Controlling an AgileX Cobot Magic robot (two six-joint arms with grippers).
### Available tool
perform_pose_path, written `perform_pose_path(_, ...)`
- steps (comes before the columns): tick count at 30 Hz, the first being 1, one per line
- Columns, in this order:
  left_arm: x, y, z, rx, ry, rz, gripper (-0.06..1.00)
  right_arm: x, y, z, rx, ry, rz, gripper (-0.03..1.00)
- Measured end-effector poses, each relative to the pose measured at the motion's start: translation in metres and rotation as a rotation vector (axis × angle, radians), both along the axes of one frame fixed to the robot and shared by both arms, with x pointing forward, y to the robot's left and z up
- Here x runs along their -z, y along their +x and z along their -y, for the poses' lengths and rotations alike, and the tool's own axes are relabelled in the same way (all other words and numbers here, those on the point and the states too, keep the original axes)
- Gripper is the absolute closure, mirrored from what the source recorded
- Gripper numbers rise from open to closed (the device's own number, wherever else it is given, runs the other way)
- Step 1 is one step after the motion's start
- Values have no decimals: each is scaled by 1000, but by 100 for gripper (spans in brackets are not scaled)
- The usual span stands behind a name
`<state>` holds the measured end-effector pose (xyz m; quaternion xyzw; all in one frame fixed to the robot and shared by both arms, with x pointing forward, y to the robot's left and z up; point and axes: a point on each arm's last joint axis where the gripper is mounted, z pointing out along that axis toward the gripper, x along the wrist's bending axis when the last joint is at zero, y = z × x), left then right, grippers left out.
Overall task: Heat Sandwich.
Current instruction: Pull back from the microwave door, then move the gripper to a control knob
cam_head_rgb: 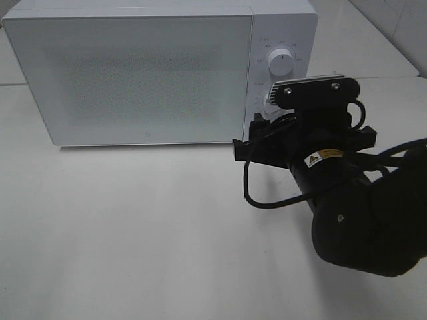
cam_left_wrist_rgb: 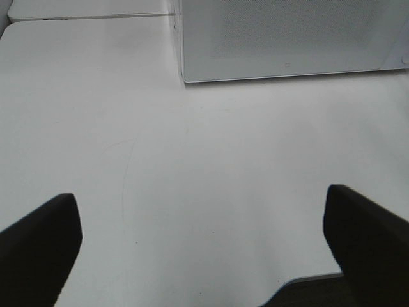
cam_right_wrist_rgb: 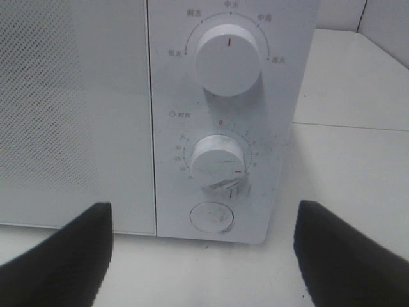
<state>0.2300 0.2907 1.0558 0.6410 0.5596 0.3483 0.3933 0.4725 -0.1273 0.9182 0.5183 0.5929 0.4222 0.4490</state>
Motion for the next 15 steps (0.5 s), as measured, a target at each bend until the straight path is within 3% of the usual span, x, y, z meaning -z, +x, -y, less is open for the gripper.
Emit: perform_pose_path(15, 0, 0, 0, 0, 0, 0, -2, 12, 43, 4, 51, 35, 10, 20)
